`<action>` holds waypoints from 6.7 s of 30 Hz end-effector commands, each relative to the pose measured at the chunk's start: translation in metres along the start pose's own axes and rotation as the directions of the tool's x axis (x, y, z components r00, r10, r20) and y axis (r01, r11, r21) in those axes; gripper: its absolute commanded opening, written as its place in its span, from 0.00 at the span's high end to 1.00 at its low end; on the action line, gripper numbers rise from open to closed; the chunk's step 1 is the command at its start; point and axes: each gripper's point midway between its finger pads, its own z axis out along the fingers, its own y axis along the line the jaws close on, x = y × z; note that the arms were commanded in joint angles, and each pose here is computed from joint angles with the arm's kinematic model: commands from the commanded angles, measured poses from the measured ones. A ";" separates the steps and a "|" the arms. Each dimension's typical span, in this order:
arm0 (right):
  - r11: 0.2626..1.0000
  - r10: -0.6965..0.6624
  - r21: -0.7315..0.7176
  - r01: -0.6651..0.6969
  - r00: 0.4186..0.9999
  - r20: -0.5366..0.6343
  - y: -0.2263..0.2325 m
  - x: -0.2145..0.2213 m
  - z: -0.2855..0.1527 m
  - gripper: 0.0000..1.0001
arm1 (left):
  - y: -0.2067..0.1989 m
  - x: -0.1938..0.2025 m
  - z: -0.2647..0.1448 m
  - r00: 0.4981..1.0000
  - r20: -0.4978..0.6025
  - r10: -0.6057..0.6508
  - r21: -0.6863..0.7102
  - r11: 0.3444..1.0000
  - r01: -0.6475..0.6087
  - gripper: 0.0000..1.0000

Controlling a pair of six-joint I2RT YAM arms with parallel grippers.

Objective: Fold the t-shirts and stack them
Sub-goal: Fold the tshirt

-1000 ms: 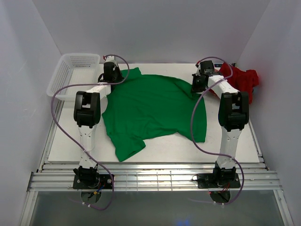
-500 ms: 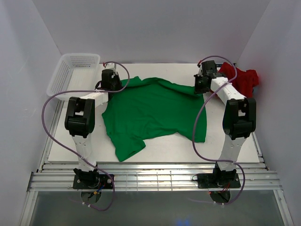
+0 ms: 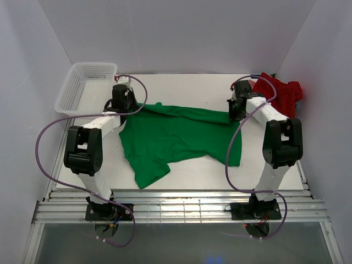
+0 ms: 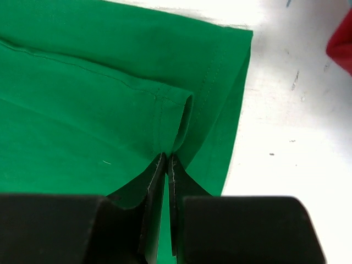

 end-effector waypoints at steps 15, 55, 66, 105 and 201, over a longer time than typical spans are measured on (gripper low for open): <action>0.993 -0.015 0.115 0.013 1.000 0.020 -0.016 0.002 -0.014 0.89 | -0.009 0.091 -0.033 0.928 -0.350 0.129 0.000 0.991 -0.137 0.87; 0.979 -0.040 0.203 0.026 0.997 0.063 -0.031 -0.010 -0.028 0.53 | 0.017 0.025 -0.037 0.975 -0.211 0.073 -0.262 0.957 -0.128 0.50; 0.977 0.043 -0.210 -0.021 0.994 0.102 0.048 -0.046 0.018 0.57 | -0.104 0.030 -0.009 0.966 -0.258 0.014 0.135 0.991 0.022 0.61; 0.844 0.013 -0.535 -0.021 1.000 -0.018 0.155 -0.017 0.056 0.90 | -0.229 0.112 0.005 0.897 -0.433 0.087 0.423 0.899 0.116 0.73; 0.995 -0.097 0.016 0.096 0.948 0.302 0.028 -0.104 -0.028 0.55 | -0.190 0.122 0.059 0.883 -0.459 0.100 0.323 0.944 0.061 0.87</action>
